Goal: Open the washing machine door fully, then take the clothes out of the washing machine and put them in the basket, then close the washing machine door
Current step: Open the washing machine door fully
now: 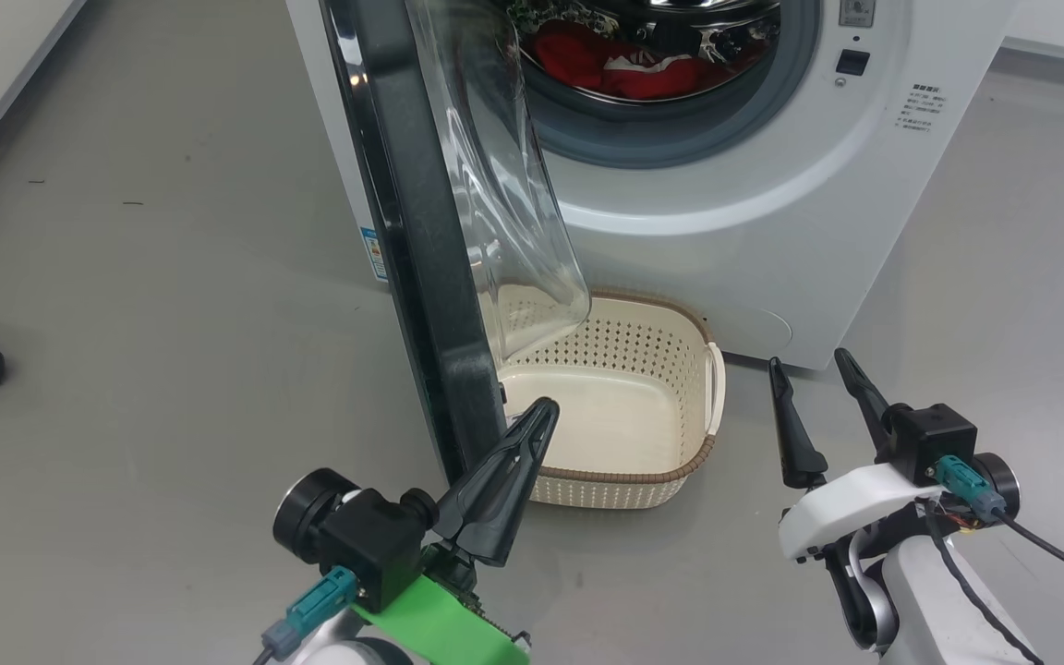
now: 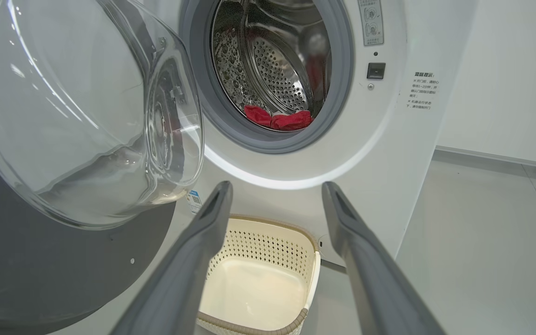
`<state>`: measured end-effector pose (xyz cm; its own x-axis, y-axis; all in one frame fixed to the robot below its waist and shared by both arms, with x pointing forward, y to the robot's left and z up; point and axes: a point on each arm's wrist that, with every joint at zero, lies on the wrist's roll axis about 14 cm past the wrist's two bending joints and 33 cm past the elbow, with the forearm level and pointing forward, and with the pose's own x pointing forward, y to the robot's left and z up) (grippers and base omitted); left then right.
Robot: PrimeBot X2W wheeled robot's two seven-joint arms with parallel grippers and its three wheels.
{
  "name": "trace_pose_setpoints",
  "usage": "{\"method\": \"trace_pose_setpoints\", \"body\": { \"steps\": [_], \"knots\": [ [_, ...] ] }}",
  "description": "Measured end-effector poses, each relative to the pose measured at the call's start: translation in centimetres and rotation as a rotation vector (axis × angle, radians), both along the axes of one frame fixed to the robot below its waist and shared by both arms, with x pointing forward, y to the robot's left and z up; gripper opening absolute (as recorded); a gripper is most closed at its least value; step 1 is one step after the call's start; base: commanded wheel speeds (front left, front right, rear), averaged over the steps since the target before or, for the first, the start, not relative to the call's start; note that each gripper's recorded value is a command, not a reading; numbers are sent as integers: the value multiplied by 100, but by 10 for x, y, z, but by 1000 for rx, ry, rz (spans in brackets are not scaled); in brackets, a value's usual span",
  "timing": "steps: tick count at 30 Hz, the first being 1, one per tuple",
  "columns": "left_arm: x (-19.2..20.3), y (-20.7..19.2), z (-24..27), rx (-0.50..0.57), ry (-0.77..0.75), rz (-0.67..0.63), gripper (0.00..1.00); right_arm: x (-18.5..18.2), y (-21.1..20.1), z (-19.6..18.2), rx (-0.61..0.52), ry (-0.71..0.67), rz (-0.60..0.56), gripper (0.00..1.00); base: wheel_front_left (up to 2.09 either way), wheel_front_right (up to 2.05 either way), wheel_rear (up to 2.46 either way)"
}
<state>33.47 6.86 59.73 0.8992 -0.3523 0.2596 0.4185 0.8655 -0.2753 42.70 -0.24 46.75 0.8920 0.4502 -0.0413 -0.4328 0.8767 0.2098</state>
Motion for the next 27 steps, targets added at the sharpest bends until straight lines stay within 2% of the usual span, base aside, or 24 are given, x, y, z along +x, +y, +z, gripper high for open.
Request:
{"method": "trace_pose_setpoints", "body": {
  "steps": [8,27],
  "knots": [
    [2,4,-35,29,126,11,0,-1,0,-2,-3,4,7,100,0,0,0],
    [16,10,-60,23,231,17,0,-2,-1,-9,-11,21,9,100,0,0,0]
  ]
}}
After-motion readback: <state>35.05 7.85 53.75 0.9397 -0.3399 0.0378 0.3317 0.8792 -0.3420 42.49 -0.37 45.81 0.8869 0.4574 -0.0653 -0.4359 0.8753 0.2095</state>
